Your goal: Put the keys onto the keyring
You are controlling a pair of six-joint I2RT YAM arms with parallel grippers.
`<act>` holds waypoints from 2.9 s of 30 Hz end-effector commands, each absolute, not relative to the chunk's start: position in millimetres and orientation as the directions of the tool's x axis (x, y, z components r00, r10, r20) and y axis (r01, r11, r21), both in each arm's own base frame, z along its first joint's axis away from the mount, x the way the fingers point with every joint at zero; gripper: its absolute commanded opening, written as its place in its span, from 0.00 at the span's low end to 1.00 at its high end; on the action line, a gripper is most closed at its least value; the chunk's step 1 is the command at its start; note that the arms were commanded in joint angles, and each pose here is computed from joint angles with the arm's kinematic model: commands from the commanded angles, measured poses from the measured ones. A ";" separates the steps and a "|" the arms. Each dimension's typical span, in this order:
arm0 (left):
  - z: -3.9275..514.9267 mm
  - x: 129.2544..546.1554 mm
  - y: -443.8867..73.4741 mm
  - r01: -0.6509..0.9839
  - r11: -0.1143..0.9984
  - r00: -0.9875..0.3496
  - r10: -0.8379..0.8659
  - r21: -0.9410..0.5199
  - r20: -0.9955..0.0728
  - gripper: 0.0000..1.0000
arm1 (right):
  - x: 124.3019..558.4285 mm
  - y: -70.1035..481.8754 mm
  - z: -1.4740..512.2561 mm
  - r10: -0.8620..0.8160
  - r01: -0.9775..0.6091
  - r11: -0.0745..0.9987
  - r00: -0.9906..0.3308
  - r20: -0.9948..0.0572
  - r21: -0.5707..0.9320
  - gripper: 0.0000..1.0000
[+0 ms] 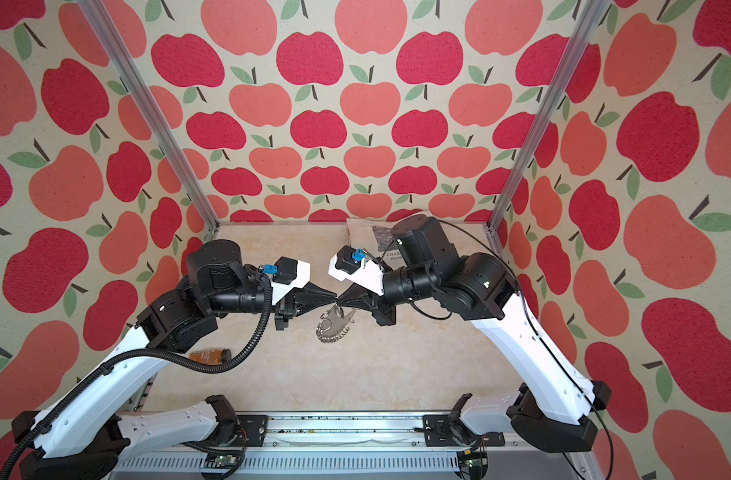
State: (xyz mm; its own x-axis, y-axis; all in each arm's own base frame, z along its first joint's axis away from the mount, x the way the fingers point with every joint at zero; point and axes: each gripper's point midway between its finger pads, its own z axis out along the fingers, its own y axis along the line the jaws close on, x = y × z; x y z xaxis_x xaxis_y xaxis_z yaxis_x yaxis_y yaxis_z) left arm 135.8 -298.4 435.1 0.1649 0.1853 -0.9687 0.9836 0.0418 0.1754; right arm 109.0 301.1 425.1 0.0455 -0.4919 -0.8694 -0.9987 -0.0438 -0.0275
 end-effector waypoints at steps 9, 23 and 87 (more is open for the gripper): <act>449.9 139.7 -296.6 0.981 0.082 0.169 0.091 0.176 -0.981 0.00 | 105.9 298.8 440.9 -0.437 -0.995 -0.040 0.098 -0.894 -0.090 0.01; 490.2 132.1 -279.3 0.977 0.062 0.211 -0.218 0.203 -0.953 0.00 | 108.0 288.1 457.0 -0.311 -0.991 0.054 0.101 -0.945 -0.124 0.27; 520.1 124.3 -267.3 0.966 0.082 0.260 -0.325 0.246 -0.909 0.00 | 102.0 301.8 453.2 -0.230 -1.000 0.028 -0.012 -0.973 0.006 0.00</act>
State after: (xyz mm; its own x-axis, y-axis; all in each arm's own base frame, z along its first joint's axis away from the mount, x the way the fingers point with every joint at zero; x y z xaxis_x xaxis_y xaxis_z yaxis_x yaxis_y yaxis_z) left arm 132.0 -278.8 502.4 0.1834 -0.2785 -0.9427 0.9830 0.0450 0.1780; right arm 104.7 308.9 457.9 -0.0038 -0.1855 -0.9826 -1.0000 0.0051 0.0029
